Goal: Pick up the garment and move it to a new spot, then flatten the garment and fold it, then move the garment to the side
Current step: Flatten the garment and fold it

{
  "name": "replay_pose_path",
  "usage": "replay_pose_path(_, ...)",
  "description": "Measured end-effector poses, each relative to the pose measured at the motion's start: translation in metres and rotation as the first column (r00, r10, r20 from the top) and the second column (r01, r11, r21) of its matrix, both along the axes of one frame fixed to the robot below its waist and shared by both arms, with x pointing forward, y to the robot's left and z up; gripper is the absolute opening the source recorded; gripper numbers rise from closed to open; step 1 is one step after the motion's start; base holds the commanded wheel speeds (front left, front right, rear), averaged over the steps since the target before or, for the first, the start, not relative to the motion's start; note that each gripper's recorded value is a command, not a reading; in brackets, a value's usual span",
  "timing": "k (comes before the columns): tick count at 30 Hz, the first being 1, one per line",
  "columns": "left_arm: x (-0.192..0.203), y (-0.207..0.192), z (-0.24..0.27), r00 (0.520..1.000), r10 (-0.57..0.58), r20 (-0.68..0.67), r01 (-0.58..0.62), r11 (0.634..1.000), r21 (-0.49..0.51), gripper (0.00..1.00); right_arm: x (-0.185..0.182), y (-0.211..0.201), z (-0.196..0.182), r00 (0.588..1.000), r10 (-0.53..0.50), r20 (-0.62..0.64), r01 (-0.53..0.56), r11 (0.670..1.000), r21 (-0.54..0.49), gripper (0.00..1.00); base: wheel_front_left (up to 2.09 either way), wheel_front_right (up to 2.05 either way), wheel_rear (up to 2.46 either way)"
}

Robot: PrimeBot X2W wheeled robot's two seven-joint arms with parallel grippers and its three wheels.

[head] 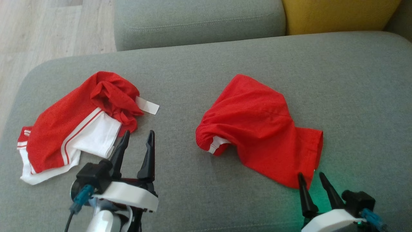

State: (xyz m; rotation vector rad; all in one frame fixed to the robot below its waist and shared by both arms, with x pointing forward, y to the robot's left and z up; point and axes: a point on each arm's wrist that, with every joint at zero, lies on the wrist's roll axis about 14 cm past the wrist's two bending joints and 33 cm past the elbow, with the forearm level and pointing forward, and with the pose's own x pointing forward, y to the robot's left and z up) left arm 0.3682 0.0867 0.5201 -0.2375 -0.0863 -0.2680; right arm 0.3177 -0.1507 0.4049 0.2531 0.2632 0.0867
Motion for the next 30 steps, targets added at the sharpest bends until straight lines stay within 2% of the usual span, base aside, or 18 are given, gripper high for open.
replay_pose_path(6,-0.001,0.001,-0.008,1.0,0.0,-0.021,0.0,1.0,0.007,1.0,-0.003,-0.008,-0.018,0.997,-0.04,-0.067,0.042,0.999,0.031,1.0,0.0,0.0,0.0)
replay_pose_path(18,0.002,0.005,-0.02,0.998,0.009,-0.057,-0.008,1.0,0.015,1.0,0.012,0.01,-0.024,0.995,-0.002,-0.097,0.011,0.996,0.09,1.0,0.0,0.0,0.0)
replay_pose_path(19,0.002,0.006,-0.021,0.998,0.01,-0.058,-0.01,1.0,0.015,1.0,0.011,0.01,-0.026,0.994,-0.004,-0.105,0.013,0.996,0.089,0.87,0.0,0.0,0.0)
replay_pose_path(20,0.003,0.006,-0.021,0.998,0.011,-0.059,-0.01,1.0,0.015,1.0,0.011,0.006,-0.028,0.994,-0.015,-0.112,0.024,0.996,0.087,0.85,0.0,0.0,0.0)
replay_pose_path(21,0.003,0.006,-0.021,0.998,0.012,-0.06,-0.012,1.0,0.015,1.0,0.011,0.002,-0.029,0.993,-0.03,-0.117,0.04,0.996,0.086,0.88,0.0,0.0,0.0)
replay_pose_path(22,0.003,0.007,-0.021,0.998,0.013,-0.06,-0.012,1.0,0.016,1.0,0.013,-0.001,-0.03,0.992,-0.037,-0.119,0.047,0.996,0.082,1.0,0.0,0.0,0.0)
replay_pose_path(30,0.004,0.005,-0.022,0.998,0.006,-0.062,-0.005,1.0,0.015,1.0,0.016,-0.003,-0.029,0.992,-0.041,-0.116,0.051,0.996,0.078,1.0,0.0,0.0,0.0)
